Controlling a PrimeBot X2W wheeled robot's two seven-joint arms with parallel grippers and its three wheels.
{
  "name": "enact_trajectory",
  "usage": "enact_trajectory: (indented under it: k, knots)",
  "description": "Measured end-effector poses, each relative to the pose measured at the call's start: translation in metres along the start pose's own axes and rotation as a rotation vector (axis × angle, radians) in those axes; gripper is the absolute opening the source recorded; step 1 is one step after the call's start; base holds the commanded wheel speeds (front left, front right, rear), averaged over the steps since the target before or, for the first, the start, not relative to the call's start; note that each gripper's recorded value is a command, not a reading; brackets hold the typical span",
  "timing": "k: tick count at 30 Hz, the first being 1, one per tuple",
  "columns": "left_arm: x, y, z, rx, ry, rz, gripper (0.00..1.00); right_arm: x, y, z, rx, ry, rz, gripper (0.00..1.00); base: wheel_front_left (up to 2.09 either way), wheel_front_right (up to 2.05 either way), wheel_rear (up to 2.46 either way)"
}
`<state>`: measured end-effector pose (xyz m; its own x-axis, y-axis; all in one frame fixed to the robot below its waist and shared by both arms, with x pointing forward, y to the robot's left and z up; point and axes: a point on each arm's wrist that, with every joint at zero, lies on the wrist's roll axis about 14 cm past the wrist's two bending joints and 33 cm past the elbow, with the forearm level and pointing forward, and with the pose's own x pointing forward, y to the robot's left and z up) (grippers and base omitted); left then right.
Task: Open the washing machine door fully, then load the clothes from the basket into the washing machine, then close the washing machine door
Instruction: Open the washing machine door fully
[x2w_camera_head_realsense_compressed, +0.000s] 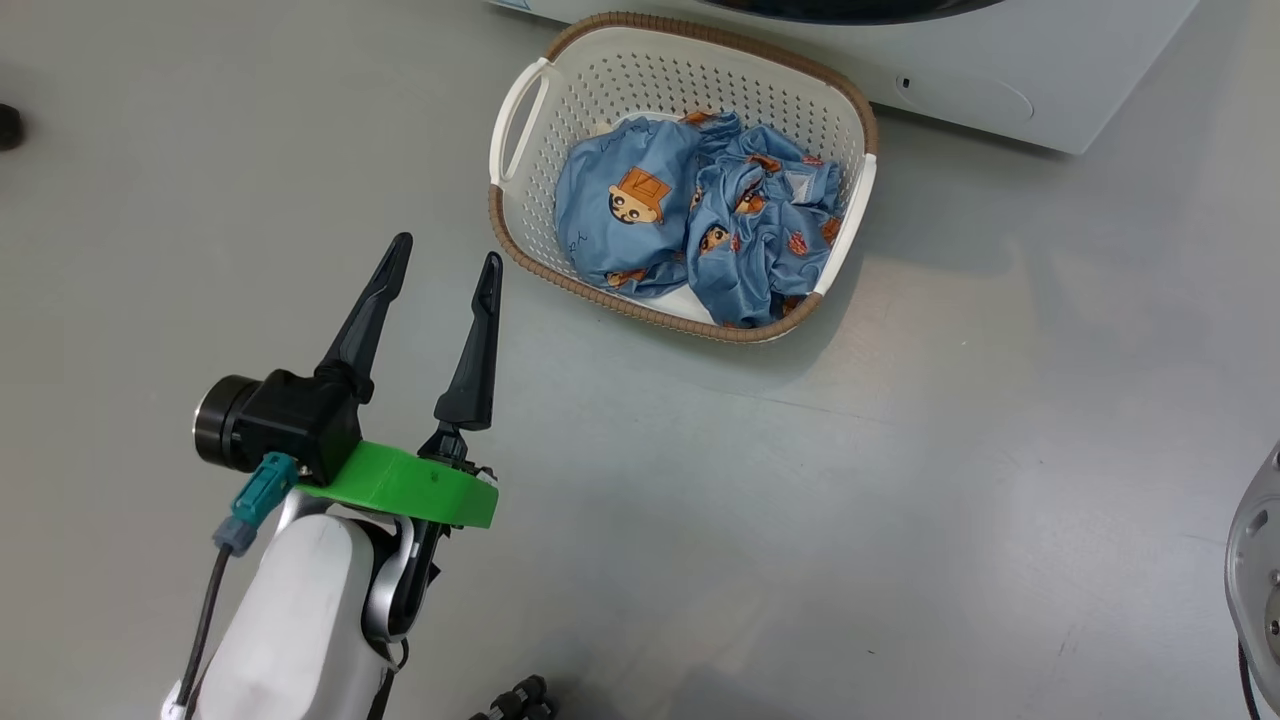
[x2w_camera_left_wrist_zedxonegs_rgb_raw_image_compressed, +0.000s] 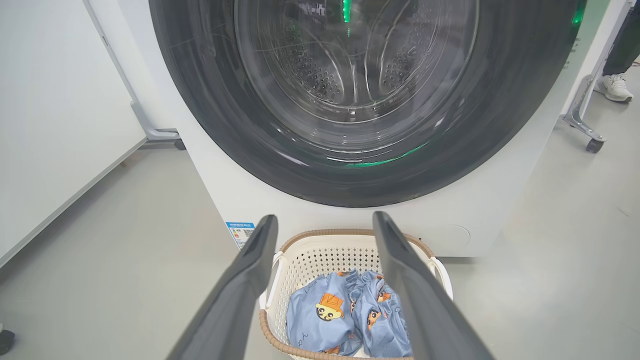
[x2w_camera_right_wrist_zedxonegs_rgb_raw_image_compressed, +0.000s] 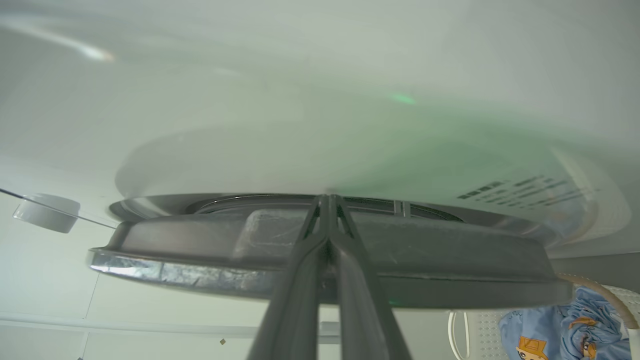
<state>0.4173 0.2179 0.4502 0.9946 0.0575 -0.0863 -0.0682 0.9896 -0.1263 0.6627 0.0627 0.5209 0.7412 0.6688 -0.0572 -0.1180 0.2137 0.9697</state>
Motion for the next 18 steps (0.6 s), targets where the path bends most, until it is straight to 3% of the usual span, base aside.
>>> enact_trajectory:
  k: [18]
  knots:
    - [-0.001,0.005,-0.002,-0.040,0.007,0.023,1.00,0.018,-0.012,-0.011,0.009,0.035,-0.021,0.00,0.00,0.00,0.00]
